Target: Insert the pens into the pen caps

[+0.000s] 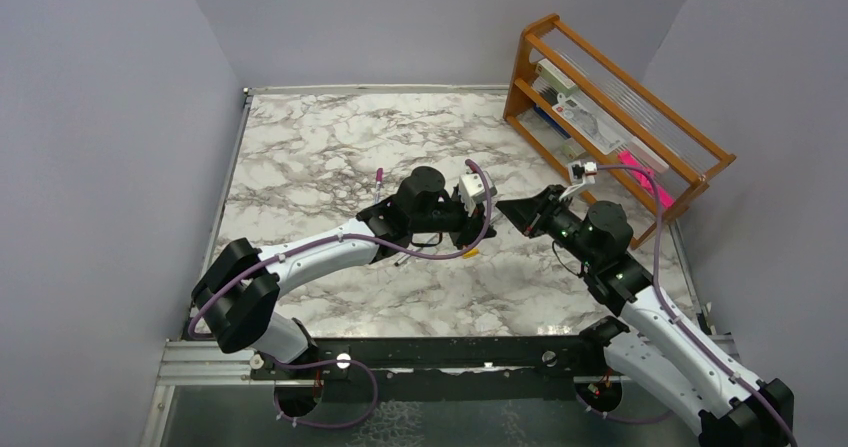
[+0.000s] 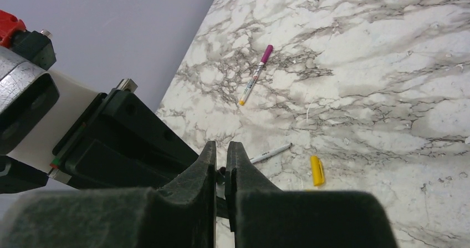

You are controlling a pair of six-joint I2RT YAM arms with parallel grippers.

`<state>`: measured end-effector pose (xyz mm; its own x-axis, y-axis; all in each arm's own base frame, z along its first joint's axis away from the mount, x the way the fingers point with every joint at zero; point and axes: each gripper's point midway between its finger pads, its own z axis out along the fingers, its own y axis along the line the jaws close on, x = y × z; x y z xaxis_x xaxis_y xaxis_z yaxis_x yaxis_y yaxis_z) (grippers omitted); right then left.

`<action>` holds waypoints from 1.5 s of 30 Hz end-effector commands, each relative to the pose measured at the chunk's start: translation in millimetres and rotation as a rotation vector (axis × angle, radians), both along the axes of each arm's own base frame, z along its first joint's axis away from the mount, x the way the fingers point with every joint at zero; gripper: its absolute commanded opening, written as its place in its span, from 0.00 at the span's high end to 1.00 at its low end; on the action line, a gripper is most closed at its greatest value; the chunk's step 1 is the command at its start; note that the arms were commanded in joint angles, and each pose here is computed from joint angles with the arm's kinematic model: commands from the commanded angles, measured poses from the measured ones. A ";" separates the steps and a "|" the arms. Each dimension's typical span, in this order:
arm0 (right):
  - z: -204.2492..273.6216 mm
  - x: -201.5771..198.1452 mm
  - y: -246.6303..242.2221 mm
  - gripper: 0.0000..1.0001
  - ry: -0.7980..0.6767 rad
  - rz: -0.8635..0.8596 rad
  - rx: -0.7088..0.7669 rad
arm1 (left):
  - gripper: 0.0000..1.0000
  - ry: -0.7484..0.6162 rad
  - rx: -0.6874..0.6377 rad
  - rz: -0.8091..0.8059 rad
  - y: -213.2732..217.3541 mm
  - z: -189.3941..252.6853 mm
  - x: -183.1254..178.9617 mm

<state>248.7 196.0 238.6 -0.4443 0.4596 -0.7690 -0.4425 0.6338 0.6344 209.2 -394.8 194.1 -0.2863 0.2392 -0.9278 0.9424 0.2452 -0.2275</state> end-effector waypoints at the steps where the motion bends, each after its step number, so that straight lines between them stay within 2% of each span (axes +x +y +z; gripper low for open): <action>1: 3.0 -1.7 0.1 0.98 0.003 0.001 0.003 | 0.82 -0.017 -0.047 -0.018 -4.5 14.5 -3.3; 2: 4.1 -2.1 -0.2 0.99 0.002 0.000 0.008 | 0.76 -0.016 -0.049 -0.019 -5.0 14.5 -3.3; 4: 7.4 -3.2 -0.1 0.98 -0.006 0.003 0.019 | 0.72 -0.014 -0.047 -0.020 -5.7 12.7 -3.2; 16: 9.5 -11.9 7.3 0.99 -0.018 0.066 0.031 | 0.72 0.019 -0.057 -0.037 -14.1 8.2 -3.1; 21: 5.3 -13.2 5.3 0.99 -0.013 0.059 0.029 | 0.82 0.031 -0.057 -0.059 -18.1 6.6 -5.9; 24: 5.1 -12.9 5.6 0.99 -0.013 0.060 0.029 | 1.00 0.030 -0.054 -0.058 -17.0 5.0 -6.2; 28: 2.4 -10.3 5.8 0.97 -0.001 0.053 0.022 | 1.00 0.031 -0.053 -0.058 -15.8 4.2 -7.4; 31: 1.1 -3.9 -3.6 0.67 0.013 -0.013 0.001 | 1.00 0.025 -0.053 -0.036 -11.8 5.3 -5.7; 33: 1.3 -0.1 -11.4 0.56 0.006 -0.059 -0.021 | 1.00 0.014 -0.044 0.006 -4.7 3.0 0.2; 41: -17.0 6.1 -22.9 0.52 -0.018 -0.076 -0.208 | 1.00 0.071 -0.029 0.196 53.5 -9.0 36.0; 45: -36.0 9.2 -19.9 0.51 -0.004 -0.042 -0.279 | 1.00 0.045 -0.029 0.342 82.1 -5.4 52.5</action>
